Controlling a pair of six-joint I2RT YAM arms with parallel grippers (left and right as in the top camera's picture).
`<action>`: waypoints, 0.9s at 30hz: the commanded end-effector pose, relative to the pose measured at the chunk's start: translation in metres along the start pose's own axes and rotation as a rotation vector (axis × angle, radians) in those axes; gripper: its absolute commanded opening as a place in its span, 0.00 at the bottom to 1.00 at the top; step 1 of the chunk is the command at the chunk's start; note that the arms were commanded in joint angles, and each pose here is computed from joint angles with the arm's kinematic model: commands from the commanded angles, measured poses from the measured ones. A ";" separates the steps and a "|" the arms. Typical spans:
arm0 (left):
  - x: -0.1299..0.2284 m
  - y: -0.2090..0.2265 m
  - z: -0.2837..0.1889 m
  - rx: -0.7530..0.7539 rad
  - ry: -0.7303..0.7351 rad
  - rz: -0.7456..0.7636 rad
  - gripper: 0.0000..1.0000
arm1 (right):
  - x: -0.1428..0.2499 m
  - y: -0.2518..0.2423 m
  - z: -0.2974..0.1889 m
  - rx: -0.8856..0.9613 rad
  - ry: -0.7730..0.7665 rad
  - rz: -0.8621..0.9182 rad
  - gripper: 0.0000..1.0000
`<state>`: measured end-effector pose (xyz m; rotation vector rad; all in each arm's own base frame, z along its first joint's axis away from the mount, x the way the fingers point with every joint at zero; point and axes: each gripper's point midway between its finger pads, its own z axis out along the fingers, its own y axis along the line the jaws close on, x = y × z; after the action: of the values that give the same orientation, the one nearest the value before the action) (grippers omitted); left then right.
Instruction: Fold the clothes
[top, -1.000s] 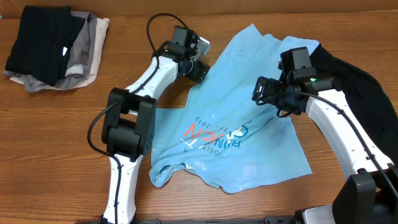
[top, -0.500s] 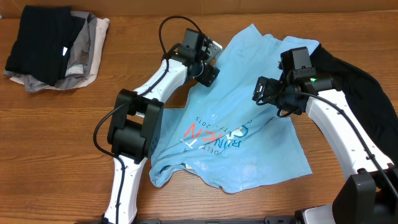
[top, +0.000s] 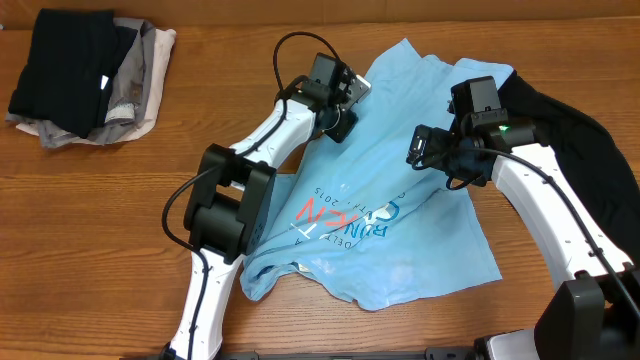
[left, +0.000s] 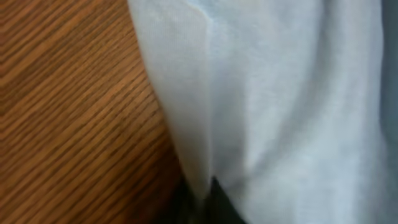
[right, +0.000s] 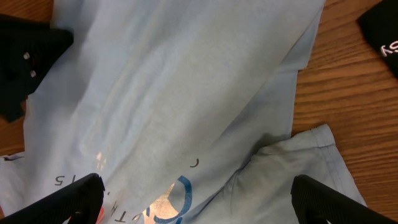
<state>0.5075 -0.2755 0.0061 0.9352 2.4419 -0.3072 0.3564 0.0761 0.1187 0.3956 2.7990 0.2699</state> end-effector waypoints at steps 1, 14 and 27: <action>0.031 0.027 0.016 -0.136 0.098 -0.091 0.04 | -0.007 0.001 -0.012 -0.006 -0.043 -0.004 1.00; 0.094 0.136 -0.028 -0.375 0.269 -0.331 0.04 | -0.009 0.002 -0.012 -0.009 -0.051 -0.005 1.00; 0.219 0.238 -0.105 -0.568 0.516 -0.648 0.21 | -0.018 0.000 -0.008 0.008 -0.081 -0.005 1.00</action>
<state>0.5179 0.0216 0.0044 0.0783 2.8774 0.3676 0.3647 0.0742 0.1215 0.3923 2.7619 0.2561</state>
